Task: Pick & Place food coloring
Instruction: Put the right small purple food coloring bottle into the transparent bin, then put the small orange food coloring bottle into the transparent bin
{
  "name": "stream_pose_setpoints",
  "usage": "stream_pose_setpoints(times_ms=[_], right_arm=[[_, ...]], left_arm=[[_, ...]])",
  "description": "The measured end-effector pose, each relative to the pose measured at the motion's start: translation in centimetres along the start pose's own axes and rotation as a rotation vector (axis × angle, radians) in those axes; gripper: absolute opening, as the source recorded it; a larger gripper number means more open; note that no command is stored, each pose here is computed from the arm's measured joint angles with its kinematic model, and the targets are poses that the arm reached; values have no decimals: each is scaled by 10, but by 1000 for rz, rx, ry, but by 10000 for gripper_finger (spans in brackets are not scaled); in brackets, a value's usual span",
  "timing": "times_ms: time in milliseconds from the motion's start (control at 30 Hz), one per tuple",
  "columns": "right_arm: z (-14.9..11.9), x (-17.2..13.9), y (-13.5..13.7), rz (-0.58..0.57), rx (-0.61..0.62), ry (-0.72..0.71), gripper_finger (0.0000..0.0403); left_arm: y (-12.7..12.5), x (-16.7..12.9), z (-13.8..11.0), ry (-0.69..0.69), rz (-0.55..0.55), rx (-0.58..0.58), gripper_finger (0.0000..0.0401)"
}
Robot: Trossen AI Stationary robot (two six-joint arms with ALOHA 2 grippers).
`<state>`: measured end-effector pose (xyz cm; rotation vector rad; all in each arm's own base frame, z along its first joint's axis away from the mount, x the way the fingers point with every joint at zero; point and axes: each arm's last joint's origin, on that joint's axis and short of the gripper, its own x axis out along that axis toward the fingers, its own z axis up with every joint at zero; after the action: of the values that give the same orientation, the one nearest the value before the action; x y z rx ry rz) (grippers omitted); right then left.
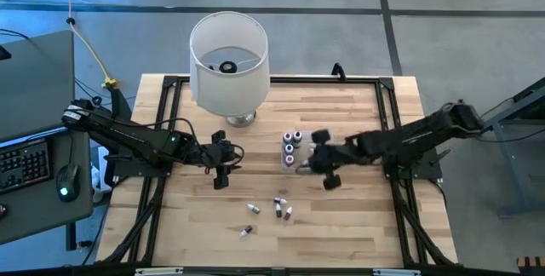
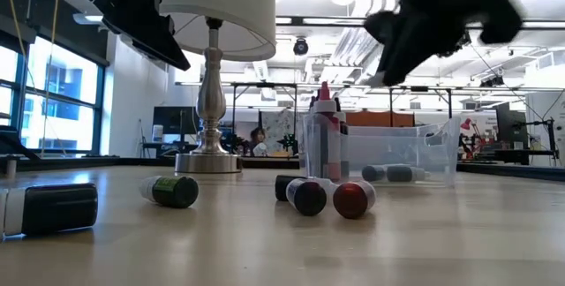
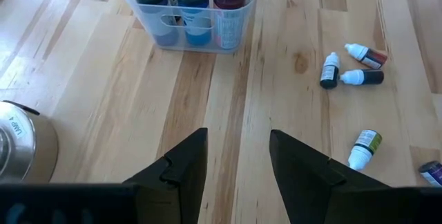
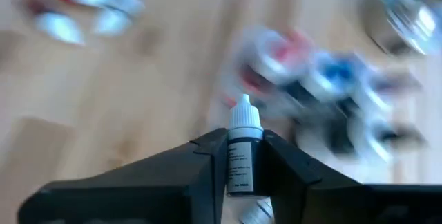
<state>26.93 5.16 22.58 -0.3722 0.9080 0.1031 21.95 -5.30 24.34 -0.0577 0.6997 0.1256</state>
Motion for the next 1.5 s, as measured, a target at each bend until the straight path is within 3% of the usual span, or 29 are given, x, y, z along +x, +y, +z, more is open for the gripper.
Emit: stream_pose_setpoints(times_ms=[167,400,533,633,733,833,900,1133,1333,1500], right_arm=[[-24,9,-23,-63,187,48,104],[-57,29,-29,-50,177,87,116],[-50,27,-29,-32,207,59,117],[-24,18,-26,70,267,-89,118],[1,12,-14,224,272,-320,118],[18,14,11,369,147,-540,118],[24,24,31,410,72,-598,118],[20,82,77,342,15,-602,119],[2,118,91,425,42,-510,119],[-10,134,96,395,-12,-456,119]], left_arm=[[0,0,0,0,1,0,154],[0,0,0,0,1,0,154],[0,0,0,0,1,0,154],[0,0,0,0,1,0,154],[0,0,0,-1,1,0,154],[0,0,0,-1,1,0,154],[0,0,0,-1,1,0,154],[0,0,0,-3,1,-1,154],[0,0,0,-1,-3,-1,154],[0,0,0,-1,-5,-1,154]])
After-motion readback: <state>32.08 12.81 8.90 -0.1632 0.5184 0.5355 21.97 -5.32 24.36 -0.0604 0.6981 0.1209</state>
